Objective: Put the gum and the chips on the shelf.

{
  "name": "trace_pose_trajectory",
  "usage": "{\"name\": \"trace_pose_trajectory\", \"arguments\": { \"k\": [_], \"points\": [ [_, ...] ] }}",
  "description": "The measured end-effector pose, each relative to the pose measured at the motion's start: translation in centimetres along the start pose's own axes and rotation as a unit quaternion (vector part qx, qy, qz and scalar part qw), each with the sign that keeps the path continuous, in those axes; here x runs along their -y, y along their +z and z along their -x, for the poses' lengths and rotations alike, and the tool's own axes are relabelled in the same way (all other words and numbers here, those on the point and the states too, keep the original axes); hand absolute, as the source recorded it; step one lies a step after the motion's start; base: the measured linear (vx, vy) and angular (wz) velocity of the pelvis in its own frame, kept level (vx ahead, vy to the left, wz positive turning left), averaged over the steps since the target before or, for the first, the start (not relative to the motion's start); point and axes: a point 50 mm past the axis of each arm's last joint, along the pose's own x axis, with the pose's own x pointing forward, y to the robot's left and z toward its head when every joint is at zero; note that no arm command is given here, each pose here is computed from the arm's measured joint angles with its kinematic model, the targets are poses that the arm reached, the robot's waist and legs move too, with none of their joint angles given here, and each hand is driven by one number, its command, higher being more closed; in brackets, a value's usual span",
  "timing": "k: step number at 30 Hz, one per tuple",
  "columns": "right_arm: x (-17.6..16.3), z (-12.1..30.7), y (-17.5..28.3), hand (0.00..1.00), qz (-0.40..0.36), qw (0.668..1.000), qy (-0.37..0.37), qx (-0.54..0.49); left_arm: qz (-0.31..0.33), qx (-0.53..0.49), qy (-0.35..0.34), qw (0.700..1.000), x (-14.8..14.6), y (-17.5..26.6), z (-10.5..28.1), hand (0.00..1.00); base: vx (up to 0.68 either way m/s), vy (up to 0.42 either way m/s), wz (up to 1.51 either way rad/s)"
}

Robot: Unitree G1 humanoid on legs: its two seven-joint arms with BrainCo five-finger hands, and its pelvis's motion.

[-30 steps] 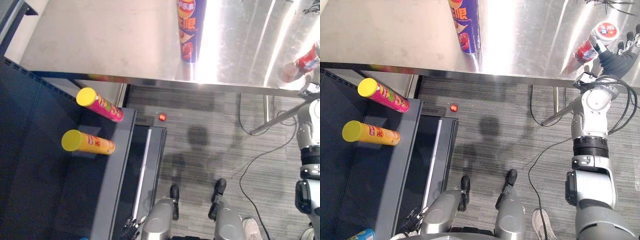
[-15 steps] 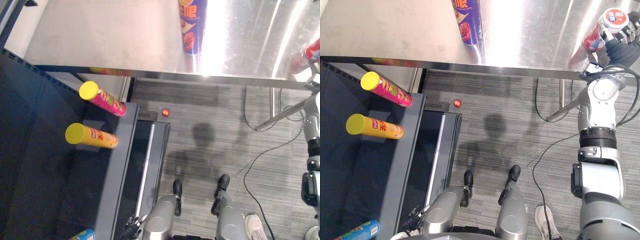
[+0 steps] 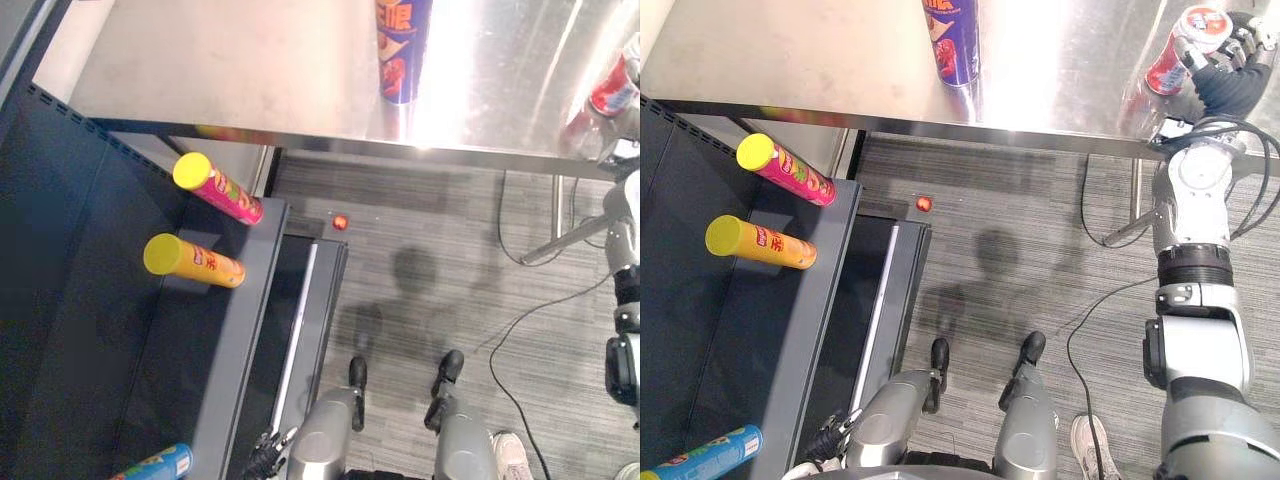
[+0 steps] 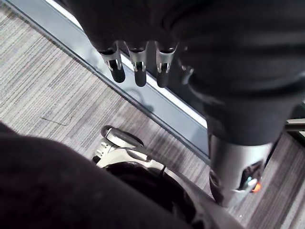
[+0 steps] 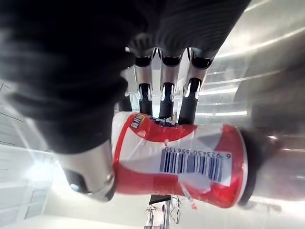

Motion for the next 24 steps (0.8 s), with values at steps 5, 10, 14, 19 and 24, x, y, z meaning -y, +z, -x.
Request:
{"name": "trace_pose_trajectory", "arguments": {
  "k": [5, 10, 14, 19, 24],
  "points": [
    [-0.1, 0.1, 0.1, 1.0, -0.001, 1.0, 0.002, 0.004, 0.0, 0.0, 0.0, 1.0, 0.0, 0.0, 0.0, 0.0, 0.0, 0.0, 0.0],
    [-1.3, 1.0, 0.8, 1.0, -0.018, 0.999, 0.025, 0.028, 0.001, 0.003, -0.001, 1.0, 0.1, 0.1, 0.0, 0.0, 0.0, 0.0, 0.0],
    [-2.3, 2.2, 1.2, 1.0, -0.028, 0.997, 0.046, 0.053, 0.001, 0.004, -0.001, 1.0, 0.1, 0.2, 0.0, 0.0, 0.0, 0.0, 0.0],
    [-4.0, 4.6, 2.2, 1.0, -0.063, 0.99, 0.089, 0.087, 0.004, 0.007, 0.006, 1.0, -0.2, 0.3, 0.0, 0.0, 0.0, -0.011, -0.02],
    [-5.1, 6.7, 2.3, 1.0, -0.094, 0.982, 0.134, 0.09, 0.006, 0.007, 0.02, 1.0, -0.8, 0.2, 0.2, 0.0, 0.03, -0.034, -0.03]
  ]
}}
